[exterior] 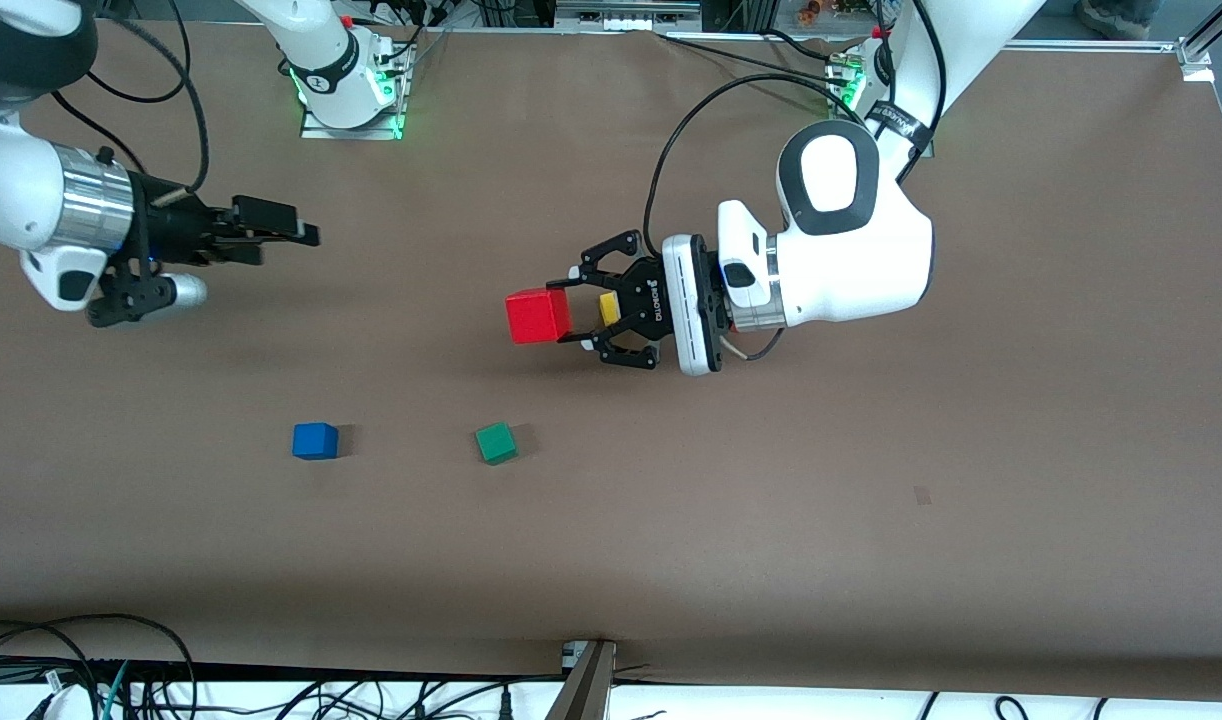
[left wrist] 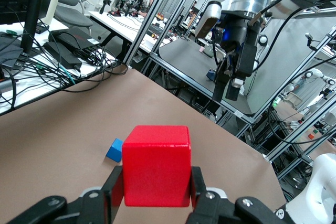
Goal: Pass red block to right arm, stack on blue
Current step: 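Lift the red cube with the left gripper toward the table middle, then reach the right gripper to the red cube held by the left gripper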
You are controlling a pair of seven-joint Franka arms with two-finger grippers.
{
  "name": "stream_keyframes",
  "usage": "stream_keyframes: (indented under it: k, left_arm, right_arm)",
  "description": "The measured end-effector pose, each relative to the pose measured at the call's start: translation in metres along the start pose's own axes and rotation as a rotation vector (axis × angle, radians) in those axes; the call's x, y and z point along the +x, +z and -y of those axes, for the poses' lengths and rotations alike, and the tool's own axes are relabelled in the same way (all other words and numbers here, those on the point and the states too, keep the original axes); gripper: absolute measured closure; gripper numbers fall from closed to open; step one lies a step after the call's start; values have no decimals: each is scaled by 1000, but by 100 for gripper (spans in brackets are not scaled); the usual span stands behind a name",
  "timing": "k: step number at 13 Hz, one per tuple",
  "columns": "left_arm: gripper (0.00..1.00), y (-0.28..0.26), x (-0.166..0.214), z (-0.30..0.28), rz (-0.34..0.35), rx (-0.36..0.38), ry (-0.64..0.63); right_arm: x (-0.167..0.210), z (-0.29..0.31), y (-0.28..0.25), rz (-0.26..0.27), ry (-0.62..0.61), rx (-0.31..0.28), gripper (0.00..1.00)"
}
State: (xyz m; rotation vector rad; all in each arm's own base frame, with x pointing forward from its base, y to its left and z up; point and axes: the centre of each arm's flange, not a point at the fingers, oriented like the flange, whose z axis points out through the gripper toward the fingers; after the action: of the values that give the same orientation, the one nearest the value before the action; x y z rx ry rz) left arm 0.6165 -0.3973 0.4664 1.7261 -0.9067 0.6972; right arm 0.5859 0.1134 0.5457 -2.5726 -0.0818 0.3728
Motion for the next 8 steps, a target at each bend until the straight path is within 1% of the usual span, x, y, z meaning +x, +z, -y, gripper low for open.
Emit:
stream_keyframes:
  k: [1,2,3,5,6,8]
  left_arm:
    - [46,0,1,2,-4,-1,0]
    - [46,2,1,2,-4,-3,0]
    - [46,4,1,2,-4,-5,-1]
    - [46,6,0,2,-3,-8,-1]
    - [46,6,0,2,-3,-8,-1]
    - [46,9,-3,4,-2,-7,-6]
  right_arm:
    - [7,-1,6,16,25,93,0]
    - [17,-7,10,30,52,203,0]
    - [27,-18,14,50,80,317,0]
    - [48,-44,26,112,134,561,0]
    - [59,-56,34,141,155,662,0]
    - [81,-69,56,186,190,827,0]
